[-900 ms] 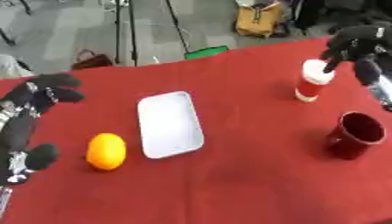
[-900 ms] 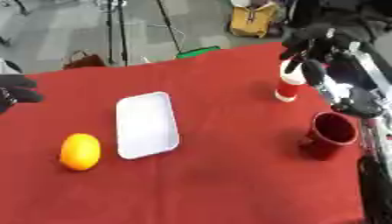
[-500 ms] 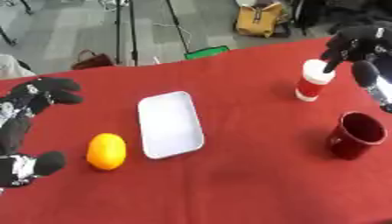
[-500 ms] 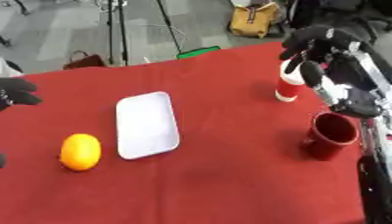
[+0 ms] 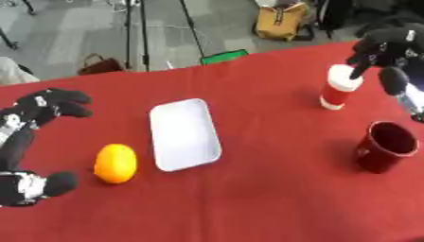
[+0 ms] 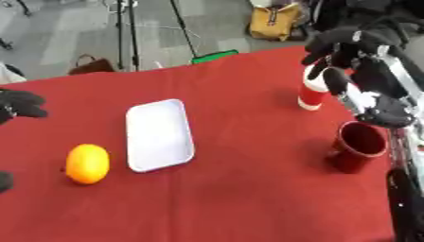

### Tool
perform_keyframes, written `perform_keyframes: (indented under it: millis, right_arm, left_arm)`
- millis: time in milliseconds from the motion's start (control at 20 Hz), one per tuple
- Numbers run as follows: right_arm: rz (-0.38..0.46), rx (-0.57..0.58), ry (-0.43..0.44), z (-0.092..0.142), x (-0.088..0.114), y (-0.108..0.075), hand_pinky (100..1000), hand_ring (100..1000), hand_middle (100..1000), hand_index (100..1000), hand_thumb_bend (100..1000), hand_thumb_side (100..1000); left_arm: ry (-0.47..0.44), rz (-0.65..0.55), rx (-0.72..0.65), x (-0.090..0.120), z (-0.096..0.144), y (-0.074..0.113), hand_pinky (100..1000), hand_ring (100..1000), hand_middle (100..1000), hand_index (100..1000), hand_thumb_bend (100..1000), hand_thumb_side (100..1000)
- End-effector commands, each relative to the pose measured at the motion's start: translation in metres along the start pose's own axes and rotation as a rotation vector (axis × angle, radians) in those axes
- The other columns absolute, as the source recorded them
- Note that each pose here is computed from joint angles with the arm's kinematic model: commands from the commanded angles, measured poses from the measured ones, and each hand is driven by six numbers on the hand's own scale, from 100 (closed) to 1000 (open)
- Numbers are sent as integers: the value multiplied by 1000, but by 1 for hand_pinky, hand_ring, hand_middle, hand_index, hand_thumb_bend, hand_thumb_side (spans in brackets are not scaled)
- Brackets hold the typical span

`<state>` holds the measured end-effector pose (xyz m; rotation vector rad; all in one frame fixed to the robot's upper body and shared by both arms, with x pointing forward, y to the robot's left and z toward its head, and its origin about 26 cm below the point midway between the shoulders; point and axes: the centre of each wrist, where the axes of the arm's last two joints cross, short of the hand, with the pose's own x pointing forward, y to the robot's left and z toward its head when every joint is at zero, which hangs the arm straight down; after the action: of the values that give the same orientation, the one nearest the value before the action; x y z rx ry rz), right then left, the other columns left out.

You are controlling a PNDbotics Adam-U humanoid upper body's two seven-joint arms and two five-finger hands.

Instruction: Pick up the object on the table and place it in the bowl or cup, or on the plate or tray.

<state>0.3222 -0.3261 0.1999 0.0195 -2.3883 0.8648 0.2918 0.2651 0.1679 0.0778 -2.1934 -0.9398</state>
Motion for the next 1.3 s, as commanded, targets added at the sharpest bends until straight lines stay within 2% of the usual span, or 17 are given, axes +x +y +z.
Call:
perform_keyframes:
  millis: [50, 250, 300, 400, 600, 850, 1300]
  right_arm:
    - [35, 12, -22, -6, 7, -6, 519, 667, 691, 811, 276, 471]
    - [38, 13, -15, -6, 7, -6, 519, 666, 690, 811, 267, 475]
    - [38, 14, -15, -6, 7, -6, 519, 666, 690, 811, 265, 475]
    - [36, 18, -14, -6, 7, -5, 518, 665, 690, 810, 262, 477]
    - [34, 24, -10, -6, 6, -4, 518, 665, 689, 810, 260, 478]
    - [32, 28, -9, -6, 6, -4, 518, 664, 689, 810, 257, 480]
    - [29, 34, -10, -6, 5, -3, 518, 664, 688, 810, 254, 482]
  left_arm:
    - [-6, -59, -20, 6, 0, 11, 762, 708, 737, 853, 1000, 625]
    - [49, -191, -72, 7, 2, 18, 754, 709, 728, 846, 1000, 603]
    - [57, -216, -84, 7, 2, 18, 736, 695, 673, 803, 1000, 531]
    - [97, -318, -162, 7, 2, 24, 722, 688, 663, 798, 1000, 523]
    - [190, -499, -257, -6, -2, 32, 710, 692, 671, 800, 1000, 516]
    - [236, -701, -361, -23, -10, 34, 700, 705, 682, 803, 1000, 528]
    - [302, -844, -473, -50, -22, 29, 683, 703, 669, 782, 1000, 513]
